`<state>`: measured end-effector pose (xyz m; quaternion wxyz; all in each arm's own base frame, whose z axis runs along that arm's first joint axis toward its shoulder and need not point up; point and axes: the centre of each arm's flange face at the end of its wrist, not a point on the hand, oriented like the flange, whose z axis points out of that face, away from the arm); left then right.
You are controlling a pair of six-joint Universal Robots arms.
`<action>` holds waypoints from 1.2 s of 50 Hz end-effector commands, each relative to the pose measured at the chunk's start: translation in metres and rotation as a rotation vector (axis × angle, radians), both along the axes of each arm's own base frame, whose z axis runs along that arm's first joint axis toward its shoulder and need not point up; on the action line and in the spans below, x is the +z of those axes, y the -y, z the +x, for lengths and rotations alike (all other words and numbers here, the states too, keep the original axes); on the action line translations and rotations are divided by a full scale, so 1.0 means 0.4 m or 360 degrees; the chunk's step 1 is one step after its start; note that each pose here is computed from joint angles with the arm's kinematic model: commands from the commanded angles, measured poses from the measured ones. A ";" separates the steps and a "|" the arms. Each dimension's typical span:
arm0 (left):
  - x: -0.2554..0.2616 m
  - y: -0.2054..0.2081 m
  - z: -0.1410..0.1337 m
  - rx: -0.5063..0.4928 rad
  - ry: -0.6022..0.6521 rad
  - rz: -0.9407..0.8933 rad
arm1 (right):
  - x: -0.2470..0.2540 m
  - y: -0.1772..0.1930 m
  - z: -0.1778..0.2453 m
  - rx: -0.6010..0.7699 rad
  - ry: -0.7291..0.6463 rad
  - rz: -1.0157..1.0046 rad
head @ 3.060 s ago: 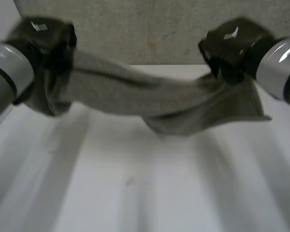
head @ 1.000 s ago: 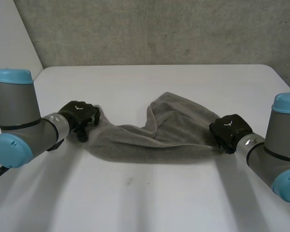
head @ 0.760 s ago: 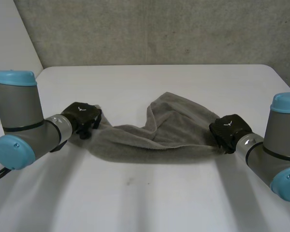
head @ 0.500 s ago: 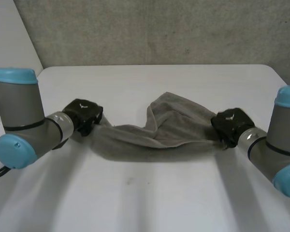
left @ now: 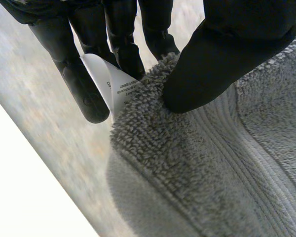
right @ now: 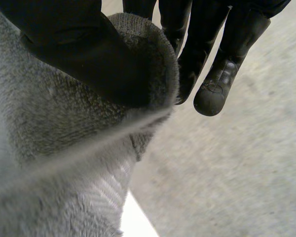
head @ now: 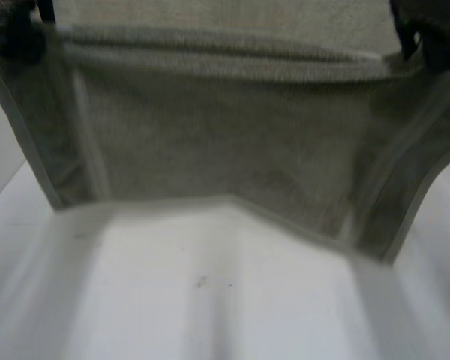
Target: Fold the towel.
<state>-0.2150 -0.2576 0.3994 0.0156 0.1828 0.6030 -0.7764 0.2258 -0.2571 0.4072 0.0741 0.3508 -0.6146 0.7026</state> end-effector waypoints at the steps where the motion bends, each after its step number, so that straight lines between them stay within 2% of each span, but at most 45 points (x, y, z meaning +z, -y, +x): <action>1: -0.191 0.096 -0.029 0.0019 0.0121 0.0350 | -0.202 0.106 0.043 0.0035 -0.0313 0.0295; 3: -0.274 0.145 -0.048 0.0006 0.0164 0.0474 | -0.240 0.128 0.053 0.0050 -0.0354 0.0332; 6: -0.300 0.173 -0.062 0.0004 0.0170 0.0488 | -0.289 0.183 0.072 0.0054 -0.0384 0.0309; 10: -0.316 0.264 -0.095 0.0028 0.0126 0.0379 | -0.309 0.252 0.093 0.0014 -0.0327 0.0154; 12: -0.283 0.285 -0.108 0.0027 0.0078 0.0271 | -0.272 0.305 0.110 -0.0073 -0.0222 -0.0148; 13: -0.237 0.300 -0.120 0.0018 0.0025 0.0135 | -0.271 0.305 0.110 -0.0074 -0.0222 -0.0150; 14: -0.236 0.300 -0.120 0.0018 0.0025 0.0134 | -0.236 0.324 0.120 -0.0107 -0.0142 -0.0340; 15: -0.186 0.312 -0.126 0.0013 -0.0048 -0.0021 | -0.187 0.332 0.129 -0.0131 -0.0058 -0.0547; 16: -0.146 0.323 -0.129 0.0005 -0.0124 -0.0167 | -0.186 0.332 0.129 -0.0132 -0.0057 -0.0549; 17: -0.146 0.324 -0.130 0.0005 -0.0125 -0.0169 | -0.138 0.328 0.136 -0.0141 0.0018 -0.0722; 18: -0.103 0.324 -0.133 -0.0014 -0.0210 -0.0320 | -0.096 0.314 0.139 -0.0135 0.0085 -0.0859; 21: 0.008 0.299 -0.111 -0.0020 -0.0361 -0.0596 | -0.060 0.297 0.132 -0.0133 0.0138 -0.0951; 24: 0.024 0.270 -0.098 -0.0031 -0.0386 -0.0601 | -0.038 0.272 0.126 -0.0101 0.0188 -0.0979; 30: -0.065 0.268 -0.094 -0.0017 -0.0330 -0.0427 | -0.124 0.247 0.128 0.0015 0.0098 -0.0675; 31: -0.107 0.266 -0.092 -0.0013 -0.0296 -0.0346 | -0.167 0.239 0.130 0.0060 0.0040 -0.0537; 32: -0.154 0.266 -0.086 -0.0003 -0.0266 -0.0262 | -0.168 0.239 0.130 0.0060 0.0040 -0.0536; 34: -0.203 0.262 -0.079 0.0004 -0.0236 -0.0172 | -0.263 0.222 0.133 0.0154 -0.0064 -0.0241; 37: -0.304 0.253 -0.054 0.0045 -0.0172 0.0014 | -0.325 0.215 0.134 0.0194 -0.0116 -0.0073; 39: -0.352 0.246 -0.040 0.0067 -0.0145 0.0102 | -0.435 0.195 0.136 0.0261 -0.0190 0.0202; 41: -0.393 0.234 -0.034 0.0078 -0.0113 0.0182 | -0.479 0.189 0.135 0.0281 -0.0209 0.0295; 43: -0.489 0.220 -0.028 0.0090 -0.0053 0.0354 | -0.526 0.184 0.136 0.0303 -0.0225 0.0378; 46: -0.526 0.213 -0.027 0.0093 -0.0030 0.0420 | -0.618 0.178 0.140 0.0350 -0.0238 0.0538; 51: -0.573 0.197 -0.011 0.0118 0.0004 0.0531 | -0.682 0.179 0.134 0.0315 -0.0144 0.0708; 53: -0.574 0.196 -0.005 0.0128 0.0003 0.0541 | -0.692 0.187 0.114 0.0238 0.0022 0.0823; 54: -0.574 0.194 0.000 0.0136 0.0004 0.0548 | -0.692 0.187 0.114 0.0237 0.0022 0.0824; 58: -0.555 0.186 0.004 0.0137 -0.0005 0.0530 | -0.694 0.196 0.075 0.0089 0.0301 0.0982; 60: -0.546 0.182 0.005 0.0134 -0.0009 0.0516 | -0.690 0.197 0.064 0.0053 0.0371 0.1009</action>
